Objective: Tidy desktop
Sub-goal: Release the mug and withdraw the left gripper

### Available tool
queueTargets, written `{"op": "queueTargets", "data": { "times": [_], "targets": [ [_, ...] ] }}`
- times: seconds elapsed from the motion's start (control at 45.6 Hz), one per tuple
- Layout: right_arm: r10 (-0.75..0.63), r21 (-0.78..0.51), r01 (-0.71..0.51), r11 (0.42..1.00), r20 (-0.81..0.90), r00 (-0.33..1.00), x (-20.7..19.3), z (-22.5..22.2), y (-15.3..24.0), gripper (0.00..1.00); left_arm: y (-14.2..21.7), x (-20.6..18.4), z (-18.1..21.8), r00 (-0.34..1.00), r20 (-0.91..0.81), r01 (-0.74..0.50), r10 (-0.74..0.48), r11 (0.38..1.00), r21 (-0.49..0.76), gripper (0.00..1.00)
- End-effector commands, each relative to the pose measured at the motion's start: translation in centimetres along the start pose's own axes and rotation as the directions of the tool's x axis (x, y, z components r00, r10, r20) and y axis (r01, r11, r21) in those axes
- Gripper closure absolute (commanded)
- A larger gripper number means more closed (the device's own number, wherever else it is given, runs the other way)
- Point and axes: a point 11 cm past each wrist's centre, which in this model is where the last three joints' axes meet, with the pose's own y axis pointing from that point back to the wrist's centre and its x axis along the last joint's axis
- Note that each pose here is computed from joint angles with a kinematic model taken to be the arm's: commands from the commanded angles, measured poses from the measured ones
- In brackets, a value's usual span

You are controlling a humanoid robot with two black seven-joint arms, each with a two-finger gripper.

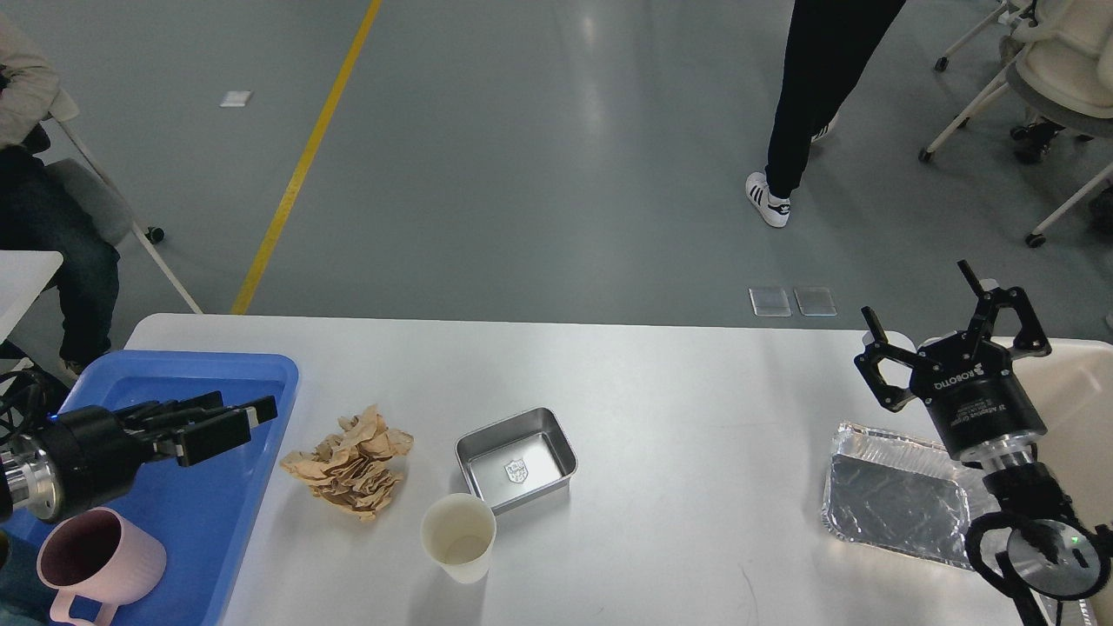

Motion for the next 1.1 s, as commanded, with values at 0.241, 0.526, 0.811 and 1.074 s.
{"op": "queueTargets", "data": {
  "times": [0.241, 0.526, 0.811, 1.074],
  "targets": [
    [0.001, -0.005, -0.001, 1.0, 0.001, 1.0, 0.0, 0.1, 0.0, 0.0, 1.3, -0.9, -1.4, 0.998, 0.004, -0.057, 0.057, 0.997, 0.048, 0.11],
    [0.003, -0.008, -0.003, 1.0, -0.008, 1.0, 0.2, 0.0, 0.0, 0.0, 2.7, 1.9, -2.0, 0.994, 0.066, -0.093, 0.088, 0.992, 0.083, 0.1],
    [0.004, -0.01, -0.004, 1.0, -0.009, 1.0, 0.2, 0.0, 0.1, 0.0, 2.5, 0.7, -2.5, 0.999, 0.033, -0.043, 0.04, 0.993, 0.109, 0.03],
    [0.006, -0.014, -0.006, 1.0, -0.003, 1.0, 0.2, 0.3, 0.2, 0.0, -0.2, 1.1, -4.8, 0.984, -0.181, 0.022, 0.0, 0.993, 0.12, 0.03]
  ]
}}
